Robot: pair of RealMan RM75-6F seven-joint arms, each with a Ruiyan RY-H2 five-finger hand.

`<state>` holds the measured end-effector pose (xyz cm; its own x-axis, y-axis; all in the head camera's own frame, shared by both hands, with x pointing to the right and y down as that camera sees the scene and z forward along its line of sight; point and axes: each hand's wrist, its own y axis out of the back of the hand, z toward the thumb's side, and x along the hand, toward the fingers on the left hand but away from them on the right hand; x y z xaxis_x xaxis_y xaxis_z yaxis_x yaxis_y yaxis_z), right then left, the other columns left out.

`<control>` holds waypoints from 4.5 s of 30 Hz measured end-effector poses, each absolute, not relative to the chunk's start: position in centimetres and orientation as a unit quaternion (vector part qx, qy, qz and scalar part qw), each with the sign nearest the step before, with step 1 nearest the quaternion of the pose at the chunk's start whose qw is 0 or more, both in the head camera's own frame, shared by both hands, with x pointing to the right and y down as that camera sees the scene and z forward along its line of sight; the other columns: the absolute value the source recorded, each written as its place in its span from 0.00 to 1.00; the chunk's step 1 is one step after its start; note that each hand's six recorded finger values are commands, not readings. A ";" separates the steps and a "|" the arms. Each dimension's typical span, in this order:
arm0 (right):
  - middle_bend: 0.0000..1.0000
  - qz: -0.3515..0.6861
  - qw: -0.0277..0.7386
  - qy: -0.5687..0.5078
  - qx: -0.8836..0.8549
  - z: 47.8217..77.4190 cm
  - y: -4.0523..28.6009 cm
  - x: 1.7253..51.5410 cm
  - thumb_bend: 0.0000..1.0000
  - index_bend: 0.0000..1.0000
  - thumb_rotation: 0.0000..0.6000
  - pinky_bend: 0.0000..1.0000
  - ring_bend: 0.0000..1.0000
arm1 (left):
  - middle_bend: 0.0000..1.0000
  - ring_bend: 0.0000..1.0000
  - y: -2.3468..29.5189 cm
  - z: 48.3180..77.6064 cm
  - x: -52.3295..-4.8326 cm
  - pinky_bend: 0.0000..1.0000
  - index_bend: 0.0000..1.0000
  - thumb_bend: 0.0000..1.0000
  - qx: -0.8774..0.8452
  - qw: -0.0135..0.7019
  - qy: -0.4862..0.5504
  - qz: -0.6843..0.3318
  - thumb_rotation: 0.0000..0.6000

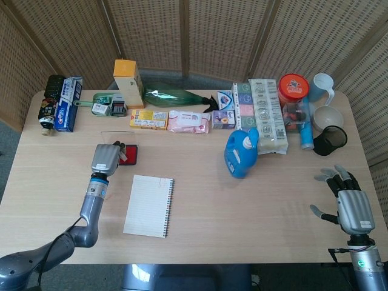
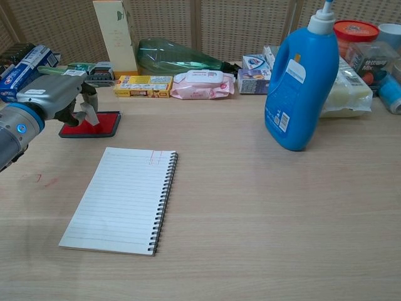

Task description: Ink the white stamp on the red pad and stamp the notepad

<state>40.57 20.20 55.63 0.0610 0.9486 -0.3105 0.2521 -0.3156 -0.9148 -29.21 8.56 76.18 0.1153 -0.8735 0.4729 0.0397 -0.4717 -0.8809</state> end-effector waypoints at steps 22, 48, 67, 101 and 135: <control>0.23 0.495 0.348 -0.469 -0.643 55.5 20.3 40.3 0.00 0.30 1.00 0.12 0.10 | 0.77 0.66 8.2 74.1 -28.5 0.63 0.84 0.48 -0.639 0.407 0.348 -0.553 1.00; 0.23 0.487 0.347 -0.477 -0.644 54.9 20.3 40.4 0.00 0.30 1.00 0.12 0.10 | 0.77 0.66 16.2 67.9 -20.5 0.63 0.84 0.48 -0.726 0.464 0.273 -0.428 1.00; 0.23 0.489 0.342 -0.480 -0.643 55.0 20.0 40.8 0.00 0.30 1.00 0.12 0.10 | 0.77 0.66 15.7 71.0 -18.0 0.63 0.84 0.48 -0.716 0.479 0.244 -0.446 1.00; 0.23 0.487 0.341 -0.481 -0.645 54.9 20.0 40.8 0.00 0.30 1.00 0.12 0.10 | 0.77 0.66 16.4 73.4 -18.0 0.63 0.84 0.48 -0.711 0.480 0.224 -0.464 1.00; 0.23 0.484 0.343 -0.479 -0.647 54.8 20.2 40.6 0.00 0.30 1.00 0.12 0.10 | 0.76 0.66 14.1 68.8 -18.4 0.63 0.84 0.48 -0.706 0.485 0.283 -0.431 1.00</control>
<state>40.57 20.16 54.79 0.0715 0.9520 -0.2975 0.2874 -0.3053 -0.9079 -18.37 14.10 68.77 0.4682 -0.8183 0.3336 0.0183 -0.3684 -0.9295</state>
